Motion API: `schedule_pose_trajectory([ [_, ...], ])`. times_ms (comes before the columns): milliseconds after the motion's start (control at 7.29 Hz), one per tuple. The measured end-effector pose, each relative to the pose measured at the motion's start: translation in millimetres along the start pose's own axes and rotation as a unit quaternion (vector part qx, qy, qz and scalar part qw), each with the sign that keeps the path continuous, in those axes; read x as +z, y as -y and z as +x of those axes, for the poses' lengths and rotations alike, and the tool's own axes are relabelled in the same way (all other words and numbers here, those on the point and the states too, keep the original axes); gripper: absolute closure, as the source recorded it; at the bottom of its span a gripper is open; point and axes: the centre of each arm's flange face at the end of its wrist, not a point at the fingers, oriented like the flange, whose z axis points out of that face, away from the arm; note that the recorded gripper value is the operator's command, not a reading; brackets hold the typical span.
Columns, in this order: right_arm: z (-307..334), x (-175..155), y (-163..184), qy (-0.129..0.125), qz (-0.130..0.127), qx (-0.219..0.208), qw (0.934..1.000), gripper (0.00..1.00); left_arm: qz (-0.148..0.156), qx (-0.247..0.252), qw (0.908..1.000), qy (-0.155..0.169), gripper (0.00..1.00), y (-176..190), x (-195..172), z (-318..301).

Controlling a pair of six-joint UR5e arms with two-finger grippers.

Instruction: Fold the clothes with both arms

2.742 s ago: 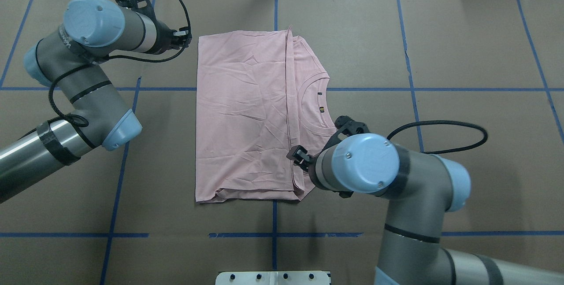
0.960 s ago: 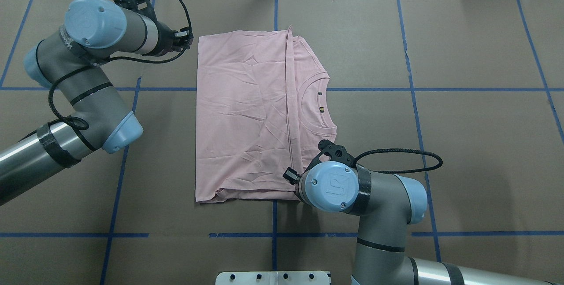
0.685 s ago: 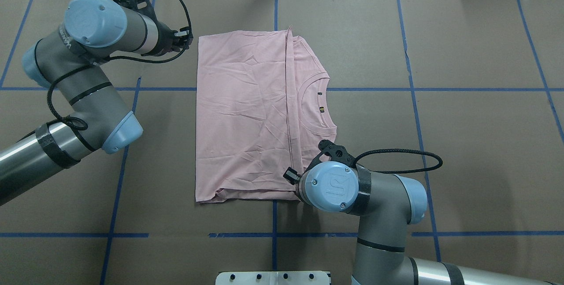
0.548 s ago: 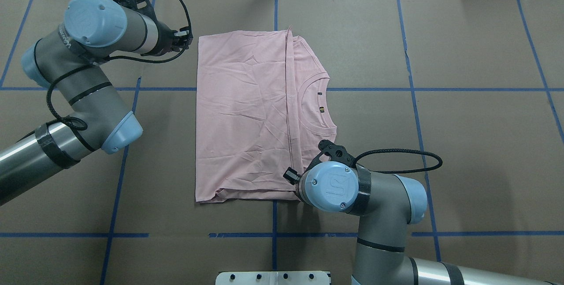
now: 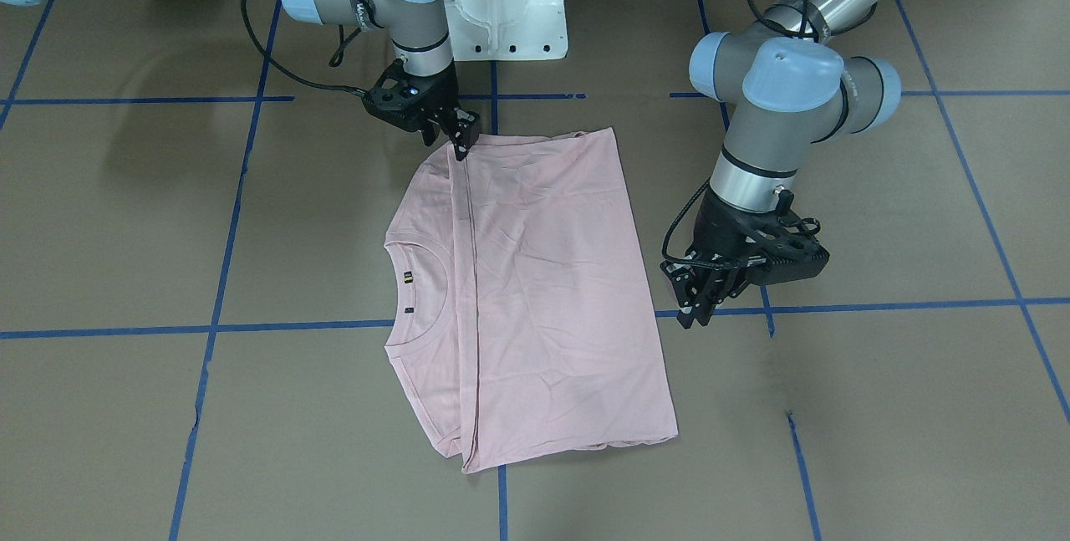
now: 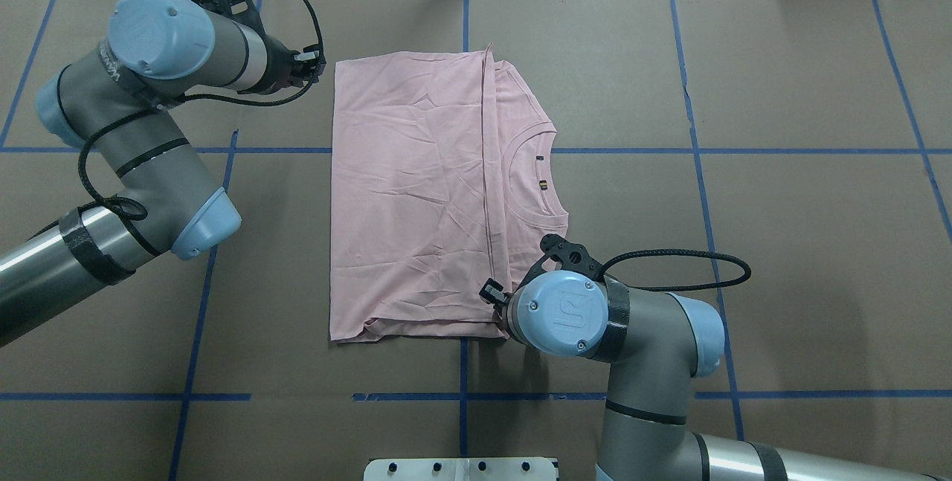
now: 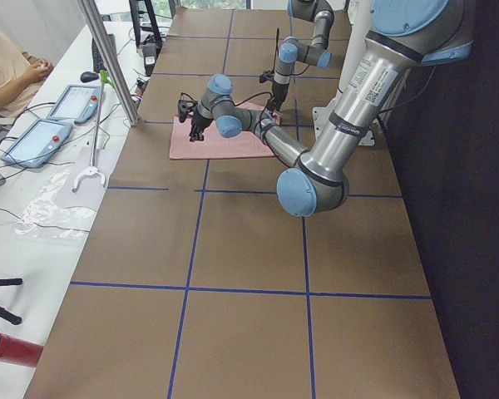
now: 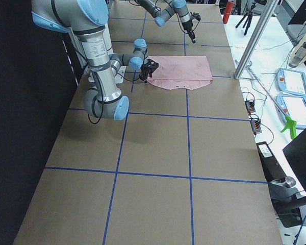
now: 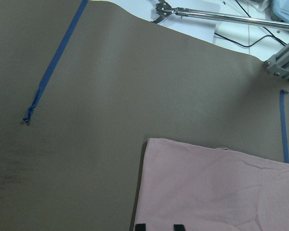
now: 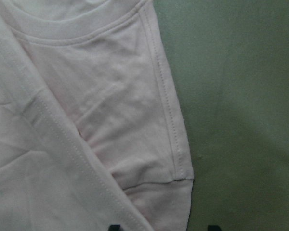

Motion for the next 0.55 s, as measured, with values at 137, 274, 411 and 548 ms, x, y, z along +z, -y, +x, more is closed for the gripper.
schedule_pose_trajectory([
  [137, 0.8, 0.9, 0.5, -0.001, 0.001, 0.000, 1.0000, 0.45, 0.000, 0.000, 1.0000, 0.000, 0.68, 0.0, 0.1, -0.2],
  [274, 1.7, 2.6, 0.8, -0.003, 0.002, 0.000, 1.0000, 0.66, 0.000, 0.000, 1.0000, 0.000, 0.68, -0.1, 0.2, -0.7],
  [411, 1.6, 3.0, 0.8, -0.004, 0.002, 0.000, 1.0000, 1.00, 0.000, 0.000, 1.0000, 0.001, 0.68, -0.2, 0.4, -1.0],
  [548, 0.7, 2.7, 0.6, -0.003, 0.002, 0.001, 1.0000, 1.00, 0.000, 0.000, 1.0000, 0.001, 0.68, -0.2, 0.6, -1.6],
])
